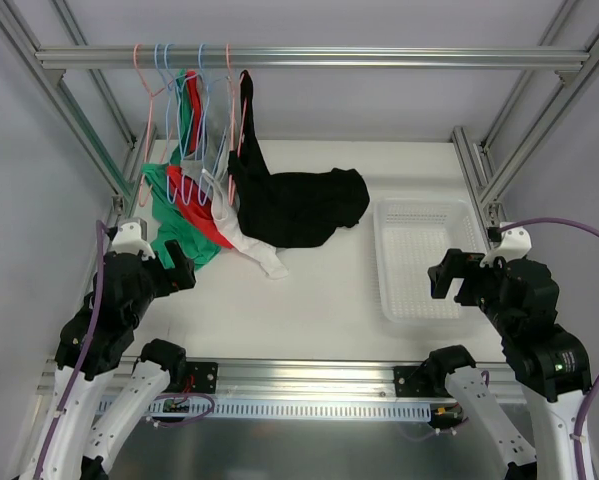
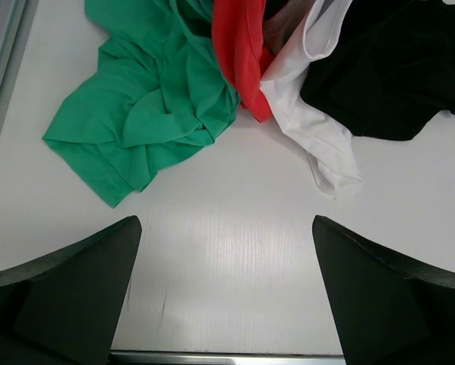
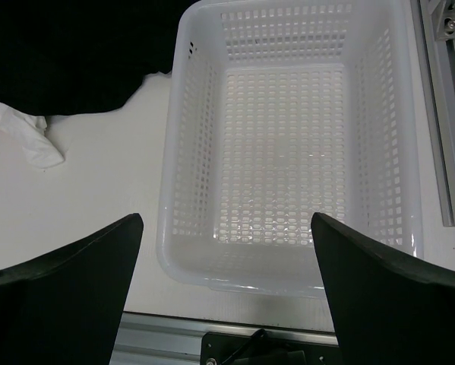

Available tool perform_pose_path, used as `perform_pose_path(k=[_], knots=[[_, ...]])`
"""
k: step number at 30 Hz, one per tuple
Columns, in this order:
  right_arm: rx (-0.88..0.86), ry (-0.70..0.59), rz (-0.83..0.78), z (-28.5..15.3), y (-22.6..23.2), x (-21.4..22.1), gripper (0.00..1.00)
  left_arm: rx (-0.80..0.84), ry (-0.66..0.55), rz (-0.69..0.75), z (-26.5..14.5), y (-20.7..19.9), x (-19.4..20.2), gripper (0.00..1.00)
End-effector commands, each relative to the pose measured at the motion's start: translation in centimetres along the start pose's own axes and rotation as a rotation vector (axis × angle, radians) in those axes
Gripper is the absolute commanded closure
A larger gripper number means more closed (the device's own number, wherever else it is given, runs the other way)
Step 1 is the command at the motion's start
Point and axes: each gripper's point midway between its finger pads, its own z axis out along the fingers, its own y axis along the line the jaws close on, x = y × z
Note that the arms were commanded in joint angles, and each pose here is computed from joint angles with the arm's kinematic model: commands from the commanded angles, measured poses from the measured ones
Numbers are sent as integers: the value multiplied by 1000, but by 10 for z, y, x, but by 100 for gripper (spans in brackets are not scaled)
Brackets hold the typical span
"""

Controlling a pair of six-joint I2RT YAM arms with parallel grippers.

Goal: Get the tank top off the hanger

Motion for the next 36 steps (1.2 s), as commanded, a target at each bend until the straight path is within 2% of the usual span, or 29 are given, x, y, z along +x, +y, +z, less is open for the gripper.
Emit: perform_pose_path(k=[1,8,11,15,17,21,22,23,24,26,29,32,33,36], knots=[[-26,-52,32,1,6,-12,1,42,-34,-7,-5,-7,-10,2],[-107,-64,42,-1,21,-17,1,225,-57,-23,-43,-43,-48,1],[-184,-48,51,2,35,-13,1,315,-53,-16,-53,-71,-84,1],[-207,-23,56,6,40,-10,1,419,-18,1,-44,-121,-145,1],[-231,-10,47,7,44,-6,1,416,-11,53,-41,-140,-156,1],[-261,7,43,8,48,1,1,336,-76,165,-11,-174,-200,1],[-270,11,43,7,50,3,1,297,-90,178,-3,-174,-207,1],[-275,15,43,8,50,5,0,213,-154,199,1,-164,-228,2],[-281,12,45,7,51,5,1,161,-142,233,22,-167,-230,3],[-301,14,42,5,54,7,0,109,-165,289,35,-169,-242,4],[-320,11,37,3,56,10,1,75,-210,306,49,-175,-267,9],[-326,11,38,3,57,12,1,86,-176,304,80,-180,-269,18],[-335,13,37,3,58,13,1,96,-165,295,86,-177,-270,26],[-343,14,39,4,59,14,0,79,-128,262,107,-167,-266,39]])
